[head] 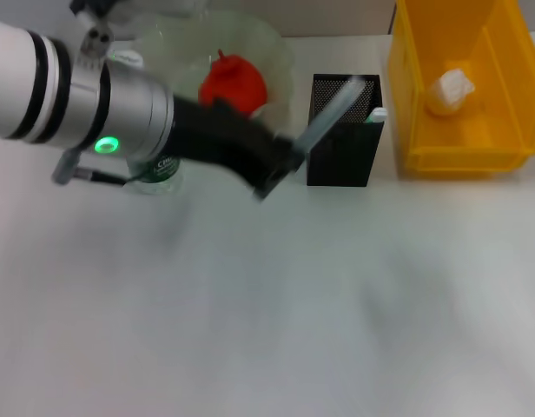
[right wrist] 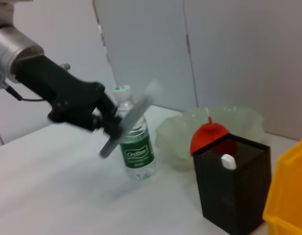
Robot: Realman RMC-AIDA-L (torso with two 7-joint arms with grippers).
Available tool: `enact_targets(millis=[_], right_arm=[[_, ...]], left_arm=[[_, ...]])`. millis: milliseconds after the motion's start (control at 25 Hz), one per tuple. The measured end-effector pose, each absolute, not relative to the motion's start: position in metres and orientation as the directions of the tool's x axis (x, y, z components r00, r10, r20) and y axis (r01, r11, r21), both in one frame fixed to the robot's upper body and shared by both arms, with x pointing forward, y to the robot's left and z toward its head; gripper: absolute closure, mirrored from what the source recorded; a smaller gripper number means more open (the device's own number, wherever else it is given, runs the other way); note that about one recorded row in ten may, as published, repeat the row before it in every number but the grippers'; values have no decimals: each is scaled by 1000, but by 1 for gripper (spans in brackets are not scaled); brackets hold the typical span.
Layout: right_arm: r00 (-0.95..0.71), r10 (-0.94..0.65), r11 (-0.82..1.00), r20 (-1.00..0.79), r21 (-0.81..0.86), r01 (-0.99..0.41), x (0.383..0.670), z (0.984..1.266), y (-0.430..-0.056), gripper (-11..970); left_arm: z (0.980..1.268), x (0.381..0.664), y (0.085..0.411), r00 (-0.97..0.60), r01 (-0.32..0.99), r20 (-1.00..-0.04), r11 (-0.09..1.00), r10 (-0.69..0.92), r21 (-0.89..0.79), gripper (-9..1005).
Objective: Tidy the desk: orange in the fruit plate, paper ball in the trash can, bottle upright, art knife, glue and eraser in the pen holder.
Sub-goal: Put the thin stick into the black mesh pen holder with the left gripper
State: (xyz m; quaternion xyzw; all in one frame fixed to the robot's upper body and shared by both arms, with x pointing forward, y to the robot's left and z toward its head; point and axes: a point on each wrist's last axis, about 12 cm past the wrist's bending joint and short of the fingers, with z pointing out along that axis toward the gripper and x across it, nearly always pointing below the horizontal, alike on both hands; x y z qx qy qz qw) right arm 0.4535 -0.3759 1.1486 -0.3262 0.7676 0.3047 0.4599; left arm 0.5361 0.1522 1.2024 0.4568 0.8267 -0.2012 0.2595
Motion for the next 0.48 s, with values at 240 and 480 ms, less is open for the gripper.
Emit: enact_targets(millis=[240,480], right_arm=[[-392,-183,627,-902,200,-753,443,1148,-384,498],[-406,-168,635,-898,216,-742,441,1148,-386,496]], left_arm=[[1209,554,150,-290,869,-875,490,389,-70,854],[1186,579,149,-254,840,-953,526,164,-133,856]])
